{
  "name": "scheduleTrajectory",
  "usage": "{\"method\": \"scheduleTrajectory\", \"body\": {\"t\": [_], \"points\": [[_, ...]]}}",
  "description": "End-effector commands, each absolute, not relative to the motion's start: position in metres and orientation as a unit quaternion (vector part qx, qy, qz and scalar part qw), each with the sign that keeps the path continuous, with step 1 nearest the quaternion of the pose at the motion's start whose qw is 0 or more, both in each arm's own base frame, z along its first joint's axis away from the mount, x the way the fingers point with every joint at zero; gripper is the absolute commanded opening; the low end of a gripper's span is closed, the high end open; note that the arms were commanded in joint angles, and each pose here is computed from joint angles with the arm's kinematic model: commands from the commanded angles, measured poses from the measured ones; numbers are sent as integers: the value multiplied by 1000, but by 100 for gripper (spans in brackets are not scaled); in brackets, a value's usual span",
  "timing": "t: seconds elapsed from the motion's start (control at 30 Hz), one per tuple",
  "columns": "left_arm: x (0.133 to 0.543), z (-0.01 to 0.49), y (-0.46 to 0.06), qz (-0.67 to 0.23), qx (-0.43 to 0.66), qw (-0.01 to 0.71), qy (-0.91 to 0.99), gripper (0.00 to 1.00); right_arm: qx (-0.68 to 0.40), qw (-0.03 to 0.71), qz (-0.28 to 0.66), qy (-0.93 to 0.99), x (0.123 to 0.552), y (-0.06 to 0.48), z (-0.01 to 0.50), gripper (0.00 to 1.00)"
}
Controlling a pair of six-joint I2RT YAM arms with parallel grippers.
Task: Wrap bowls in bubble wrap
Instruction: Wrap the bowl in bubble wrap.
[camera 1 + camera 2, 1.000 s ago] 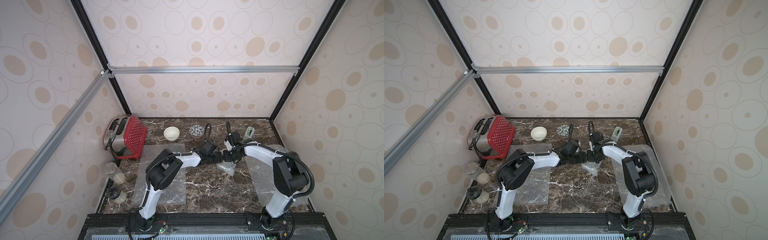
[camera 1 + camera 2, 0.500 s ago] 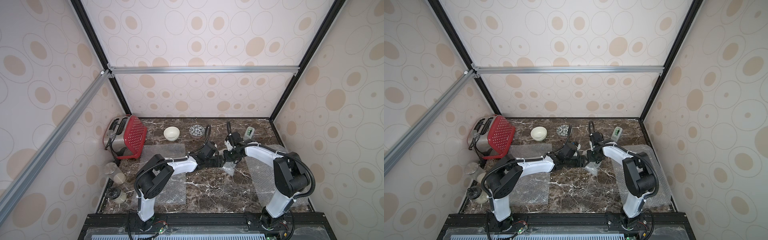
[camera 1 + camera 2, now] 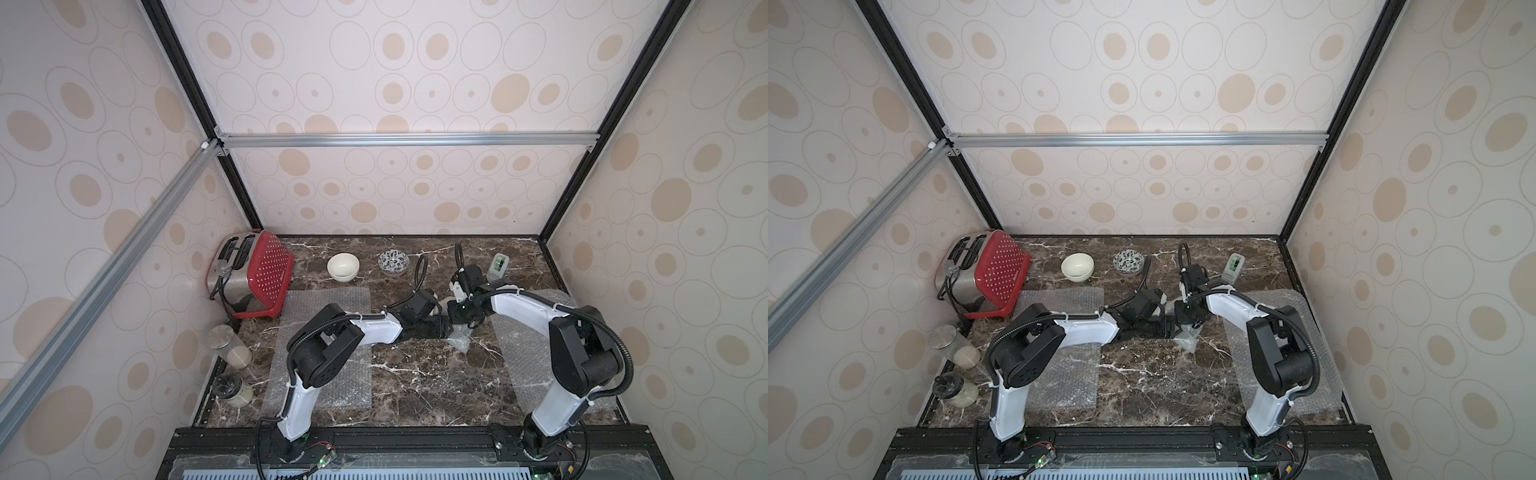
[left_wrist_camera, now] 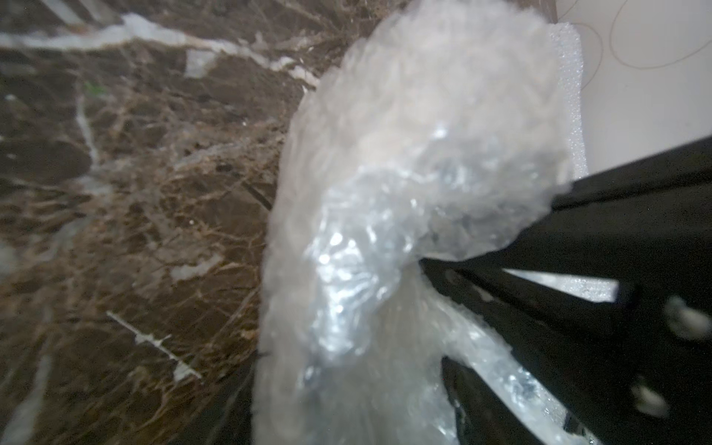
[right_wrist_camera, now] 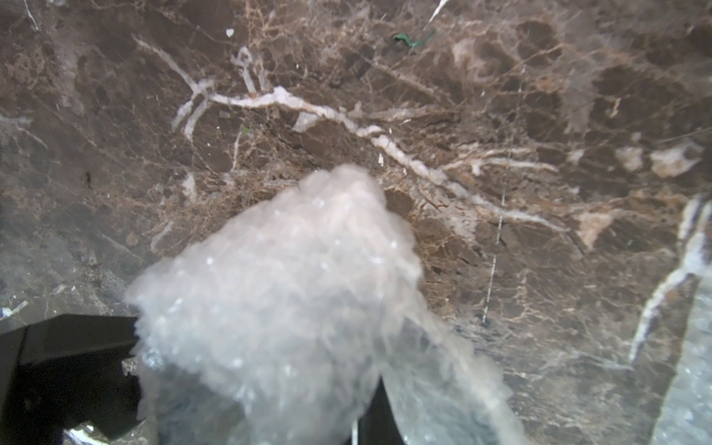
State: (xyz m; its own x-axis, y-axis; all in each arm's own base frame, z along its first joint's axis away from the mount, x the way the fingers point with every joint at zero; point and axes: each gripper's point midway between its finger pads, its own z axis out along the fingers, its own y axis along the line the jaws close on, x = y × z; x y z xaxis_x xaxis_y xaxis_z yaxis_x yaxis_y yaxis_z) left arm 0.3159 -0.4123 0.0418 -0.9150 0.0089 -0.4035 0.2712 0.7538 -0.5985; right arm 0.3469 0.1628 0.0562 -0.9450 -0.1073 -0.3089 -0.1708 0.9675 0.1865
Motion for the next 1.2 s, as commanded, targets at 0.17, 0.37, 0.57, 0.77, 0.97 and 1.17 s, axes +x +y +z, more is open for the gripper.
{"method": "scheduleTrajectory", "body": {"t": [0.17,0.37,0.57,0.77,0.97,1.17], "points": [[315,11,-394,-293,62,169,939,69,-69,145,123,979,329,149,90,26],[315,13,-397,-299,62,169,937,69,-93,168,152,970,325,155,129,30],[317,17,-399,-302,64,172,936,69,-108,128,186,968,310,172,114,21],[315,17,-397,-301,65,169,936,69,-82,100,150,980,317,162,70,15],[316,24,-388,-297,59,176,937,69,-58,70,108,990,320,146,30,13],[328,36,-369,-301,33,195,933,69,-49,63,107,991,316,139,24,13]]}}
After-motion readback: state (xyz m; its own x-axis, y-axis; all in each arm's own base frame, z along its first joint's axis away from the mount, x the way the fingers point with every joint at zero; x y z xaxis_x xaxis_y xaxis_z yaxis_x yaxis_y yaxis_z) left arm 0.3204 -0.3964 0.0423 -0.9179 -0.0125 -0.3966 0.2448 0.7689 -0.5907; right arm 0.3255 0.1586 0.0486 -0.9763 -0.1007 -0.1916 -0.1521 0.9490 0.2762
